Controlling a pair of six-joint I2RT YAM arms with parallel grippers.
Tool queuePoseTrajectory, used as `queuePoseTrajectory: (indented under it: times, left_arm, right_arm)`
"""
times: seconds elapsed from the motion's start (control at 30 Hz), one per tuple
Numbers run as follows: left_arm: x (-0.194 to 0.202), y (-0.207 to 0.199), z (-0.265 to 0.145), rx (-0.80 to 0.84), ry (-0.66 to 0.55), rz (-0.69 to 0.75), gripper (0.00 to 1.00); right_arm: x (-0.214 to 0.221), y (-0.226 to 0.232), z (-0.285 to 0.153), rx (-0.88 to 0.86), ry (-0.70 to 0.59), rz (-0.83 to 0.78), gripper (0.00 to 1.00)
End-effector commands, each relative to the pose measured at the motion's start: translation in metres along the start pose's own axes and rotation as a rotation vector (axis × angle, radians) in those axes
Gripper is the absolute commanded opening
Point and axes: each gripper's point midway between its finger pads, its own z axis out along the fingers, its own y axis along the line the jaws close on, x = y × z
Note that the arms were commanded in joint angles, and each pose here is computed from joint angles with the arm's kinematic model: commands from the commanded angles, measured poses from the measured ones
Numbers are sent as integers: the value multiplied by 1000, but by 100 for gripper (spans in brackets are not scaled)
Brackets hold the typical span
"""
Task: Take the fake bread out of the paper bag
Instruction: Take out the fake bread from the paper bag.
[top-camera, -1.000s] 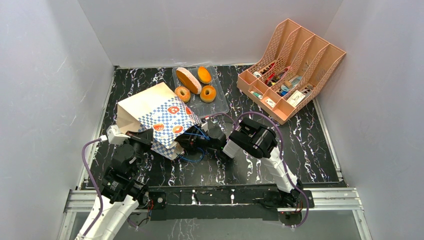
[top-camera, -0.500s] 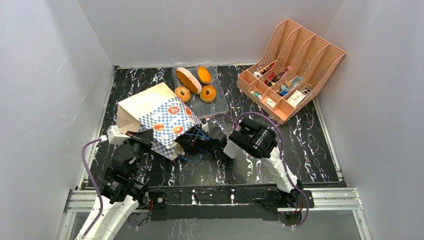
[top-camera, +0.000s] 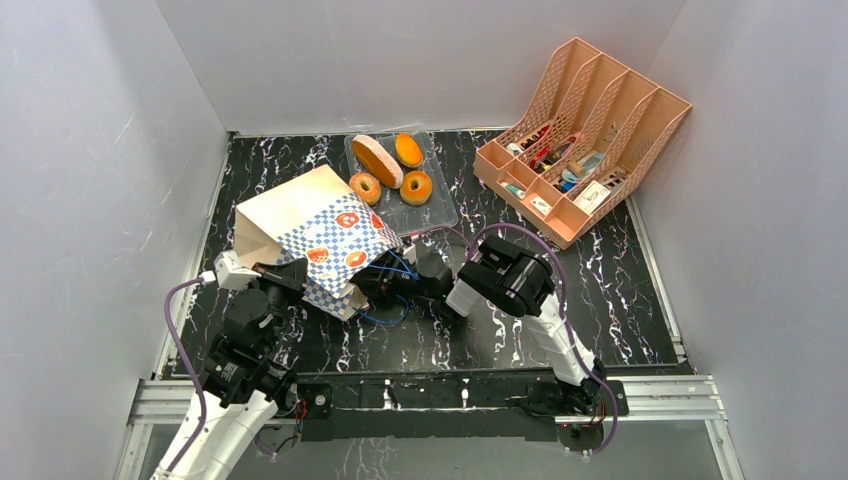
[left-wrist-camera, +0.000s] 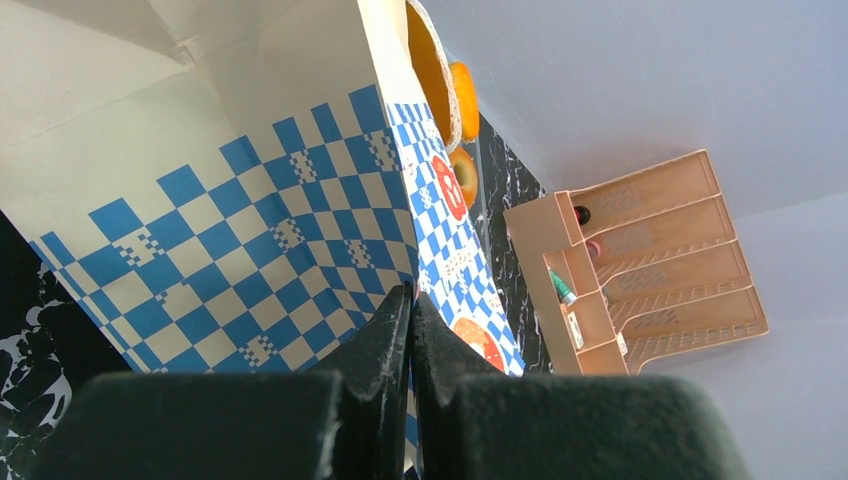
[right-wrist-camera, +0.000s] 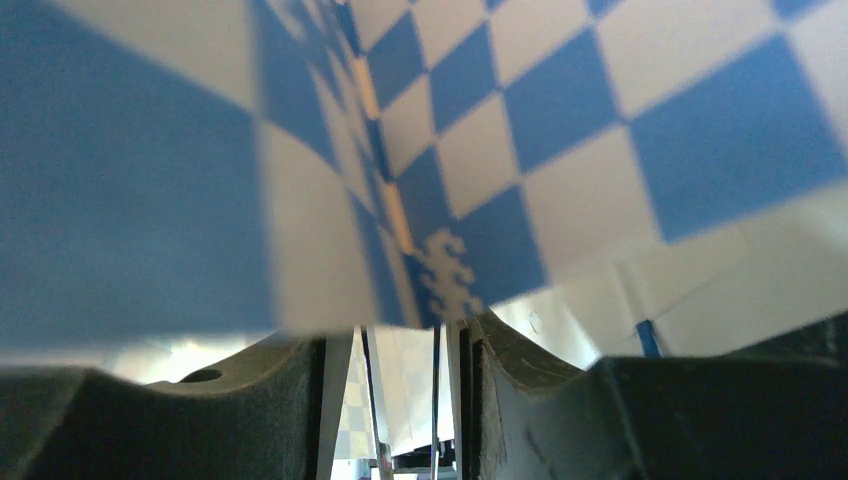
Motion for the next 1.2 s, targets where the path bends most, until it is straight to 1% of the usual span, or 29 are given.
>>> queuePoseTrajectory:
  times: [0.0, 0.17, 0.53, 1.17]
  left_arm:
    - [4, -4, -1, 23, 20, -10, 0]
    - [4, -4, -2, 24, 20, -12, 0]
    - [2, -3, -4, 22, 10, -11, 0]
    - [4, -3, -5, 17, 28, 2, 0]
  right_arm:
    - [2, 35, 9, -99, 15, -42, 36]
    - [3, 32, 12, -88, 20, -40, 36]
    - [7, 24, 0, -59, 16, -47, 36]
    - [4, 33, 24, -74, 39, -63, 36]
